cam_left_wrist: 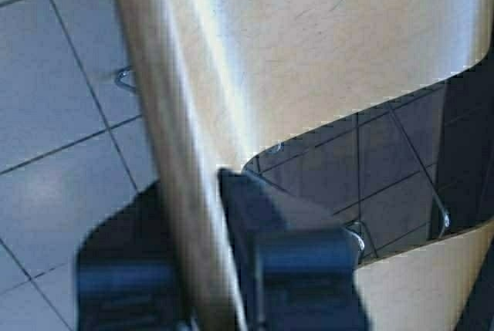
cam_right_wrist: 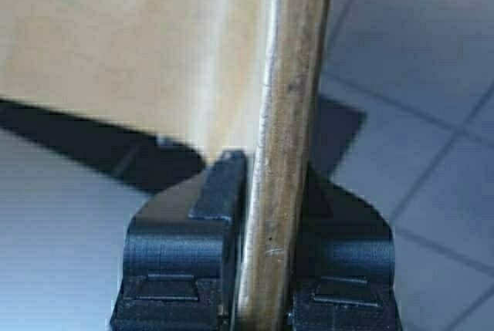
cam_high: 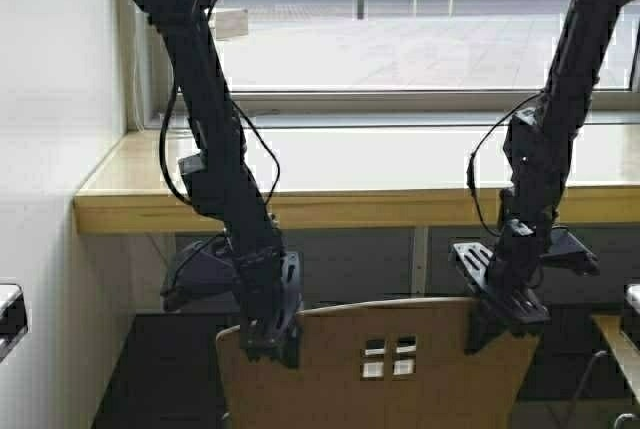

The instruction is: Push the chairs under the table

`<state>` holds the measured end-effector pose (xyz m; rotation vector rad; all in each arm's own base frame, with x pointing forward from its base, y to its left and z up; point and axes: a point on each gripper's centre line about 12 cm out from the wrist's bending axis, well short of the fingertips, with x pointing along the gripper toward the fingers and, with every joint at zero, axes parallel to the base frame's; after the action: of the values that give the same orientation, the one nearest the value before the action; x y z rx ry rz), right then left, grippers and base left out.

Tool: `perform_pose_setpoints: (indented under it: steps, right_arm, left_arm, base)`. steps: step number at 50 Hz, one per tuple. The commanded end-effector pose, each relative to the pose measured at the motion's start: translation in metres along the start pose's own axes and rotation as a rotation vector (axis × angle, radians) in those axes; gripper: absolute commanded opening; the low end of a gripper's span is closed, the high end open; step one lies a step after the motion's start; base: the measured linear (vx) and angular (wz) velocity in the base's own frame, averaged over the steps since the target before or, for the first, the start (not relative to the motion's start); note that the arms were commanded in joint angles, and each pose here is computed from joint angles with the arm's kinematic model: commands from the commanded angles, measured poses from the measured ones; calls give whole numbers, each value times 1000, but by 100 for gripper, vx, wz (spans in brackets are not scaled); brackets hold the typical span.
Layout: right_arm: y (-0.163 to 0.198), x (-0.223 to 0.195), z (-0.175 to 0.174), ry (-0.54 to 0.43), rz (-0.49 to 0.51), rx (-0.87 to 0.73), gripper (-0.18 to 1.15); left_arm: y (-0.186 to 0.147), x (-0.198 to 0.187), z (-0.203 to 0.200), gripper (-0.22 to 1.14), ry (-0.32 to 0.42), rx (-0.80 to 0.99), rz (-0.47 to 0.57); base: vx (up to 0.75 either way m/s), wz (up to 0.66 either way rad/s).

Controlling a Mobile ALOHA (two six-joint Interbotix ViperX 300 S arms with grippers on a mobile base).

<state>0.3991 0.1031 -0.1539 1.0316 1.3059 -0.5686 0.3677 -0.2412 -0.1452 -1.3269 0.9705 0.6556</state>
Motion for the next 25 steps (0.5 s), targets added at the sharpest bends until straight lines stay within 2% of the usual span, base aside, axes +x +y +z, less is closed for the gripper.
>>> perform_pose_setpoints:
  steps: [1, 17, 25]
  right_arm:
    - [11, 6, -14, -2, 13, -106, 4]
    - [-10, 18, -19, 17, -39, -103, 4]
    - [-9, 18, -21, 14, -38, -107, 4]
  left_arm:
    - [-24, 1, 2, 4, -1, 40, -66]
    - [-22, -1, 3, 4, -2, 87, -55]
    - [-28, 0, 7, 4, -9, 76, -70]
  base:
    - [21, 1]
    - [22, 2]
    - [21, 1]
